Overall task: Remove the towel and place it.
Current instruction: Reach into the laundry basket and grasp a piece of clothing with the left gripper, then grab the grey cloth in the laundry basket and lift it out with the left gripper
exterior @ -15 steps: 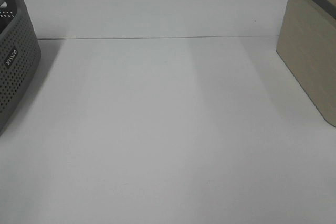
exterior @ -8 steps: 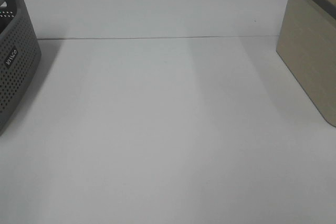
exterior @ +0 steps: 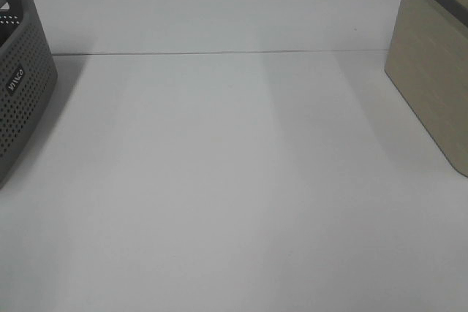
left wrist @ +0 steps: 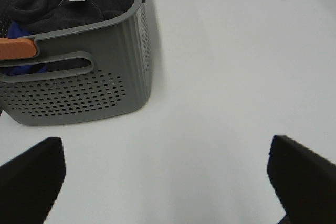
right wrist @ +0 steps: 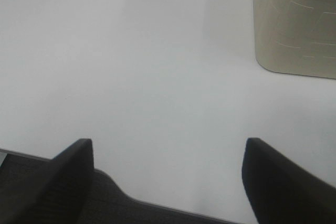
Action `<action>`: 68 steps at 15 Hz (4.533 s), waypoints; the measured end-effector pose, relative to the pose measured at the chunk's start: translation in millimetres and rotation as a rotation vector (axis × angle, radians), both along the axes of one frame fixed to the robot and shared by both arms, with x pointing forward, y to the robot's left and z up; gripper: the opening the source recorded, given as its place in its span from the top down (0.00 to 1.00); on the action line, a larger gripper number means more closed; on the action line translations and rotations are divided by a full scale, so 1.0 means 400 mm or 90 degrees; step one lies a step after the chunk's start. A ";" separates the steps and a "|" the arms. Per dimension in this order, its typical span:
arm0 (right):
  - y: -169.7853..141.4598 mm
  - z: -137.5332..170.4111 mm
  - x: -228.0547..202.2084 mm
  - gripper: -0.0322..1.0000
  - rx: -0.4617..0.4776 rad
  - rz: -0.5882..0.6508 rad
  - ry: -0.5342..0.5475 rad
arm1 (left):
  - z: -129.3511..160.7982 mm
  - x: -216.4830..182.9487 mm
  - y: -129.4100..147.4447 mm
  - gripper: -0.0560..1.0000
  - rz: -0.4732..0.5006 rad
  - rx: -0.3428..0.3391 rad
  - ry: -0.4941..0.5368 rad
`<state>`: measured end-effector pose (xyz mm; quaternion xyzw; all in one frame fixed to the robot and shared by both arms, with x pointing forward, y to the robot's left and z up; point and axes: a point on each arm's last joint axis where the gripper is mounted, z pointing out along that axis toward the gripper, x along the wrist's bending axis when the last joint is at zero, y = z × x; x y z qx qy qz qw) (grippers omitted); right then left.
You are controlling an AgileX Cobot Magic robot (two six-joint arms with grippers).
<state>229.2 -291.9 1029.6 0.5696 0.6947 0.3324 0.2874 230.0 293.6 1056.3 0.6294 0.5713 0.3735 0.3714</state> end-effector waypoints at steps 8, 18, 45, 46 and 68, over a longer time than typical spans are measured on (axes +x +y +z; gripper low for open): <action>0.000 0.000 0.000 0.23 0.000 0.000 0.000 | 0.004 0.001 0.000 0.01 -0.009 0.015 0.007; 0.000 0.000 0.000 0.23 0.000 0.000 0.000 | 0.258 0.316 0.023 0.01 -0.207 0.284 0.251; 0.000 0.000 0.000 0.23 0.000 0.000 0.000 | -0.065 1.041 0.160 0.06 -0.540 0.897 0.503; 0.000 0.000 0.000 0.23 0.000 0.000 0.000 | -0.083 1.044 0.183 0.06 -0.539 0.886 0.520; 0.002 0.000 0.000 0.23 0.004 0.003 0.000 | -0.185 1.073 0.210 0.95 -0.513 0.803 0.534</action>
